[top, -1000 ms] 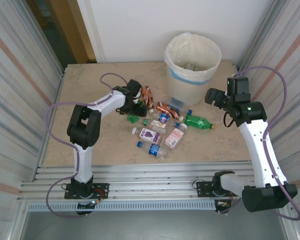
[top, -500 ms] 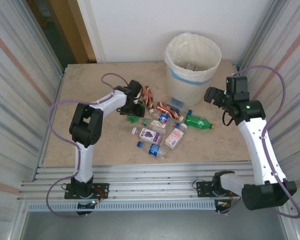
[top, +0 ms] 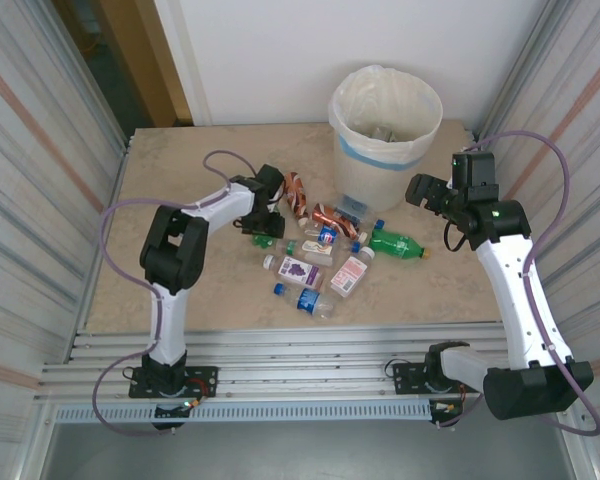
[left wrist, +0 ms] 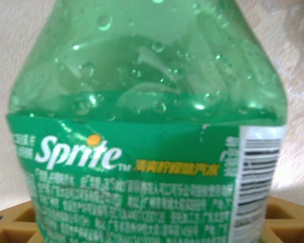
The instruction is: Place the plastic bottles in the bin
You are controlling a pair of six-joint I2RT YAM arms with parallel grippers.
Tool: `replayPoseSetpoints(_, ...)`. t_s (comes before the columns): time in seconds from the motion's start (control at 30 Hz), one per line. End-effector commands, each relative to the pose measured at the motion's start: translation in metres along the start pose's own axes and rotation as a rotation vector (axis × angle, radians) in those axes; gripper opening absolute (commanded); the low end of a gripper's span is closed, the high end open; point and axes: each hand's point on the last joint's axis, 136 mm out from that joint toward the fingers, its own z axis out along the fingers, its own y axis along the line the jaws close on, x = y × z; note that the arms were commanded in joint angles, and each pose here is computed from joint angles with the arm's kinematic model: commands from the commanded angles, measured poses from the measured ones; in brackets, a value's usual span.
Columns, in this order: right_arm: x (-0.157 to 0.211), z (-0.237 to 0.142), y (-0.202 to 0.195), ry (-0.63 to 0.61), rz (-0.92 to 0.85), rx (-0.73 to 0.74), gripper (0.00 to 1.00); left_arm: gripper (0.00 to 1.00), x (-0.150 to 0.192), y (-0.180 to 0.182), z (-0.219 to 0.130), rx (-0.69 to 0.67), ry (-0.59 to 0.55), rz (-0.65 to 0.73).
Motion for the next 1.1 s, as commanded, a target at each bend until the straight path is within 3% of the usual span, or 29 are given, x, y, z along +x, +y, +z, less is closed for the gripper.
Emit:
replayPoseSetpoints(0.0, -0.004, -0.002, 0.008, -0.012, 0.029, -0.035, 0.98, 0.5, -0.001, 0.01, -0.027, -0.028, -0.051, -0.009)
replayPoseSetpoints(0.27, -0.004, -0.008, 0.025, -0.005, 0.01, -0.097, 0.98, 0.48, 0.003, 0.021, -0.082, -0.029, -0.179, -0.034)
replayPoseSetpoints(0.47, -0.001, -0.009, 0.06, 0.018, -0.031, -0.213, 0.98, 0.47, 0.01, 0.017, -0.131, 0.039, -0.326, -0.032)
replayPoseSetpoints(0.8, 0.01, -0.028, 0.178, 0.081, -0.128, -0.629, 1.0, 0.44, 0.019, -0.021, -0.217, 0.34, -0.669, 0.034)
replayPoseSetpoints(1.07, 0.015, -0.056, 0.258, 0.109, -0.189, -0.912, 0.92, 0.44, 0.032, -0.067, -0.259, 0.59, -0.814, 0.184)
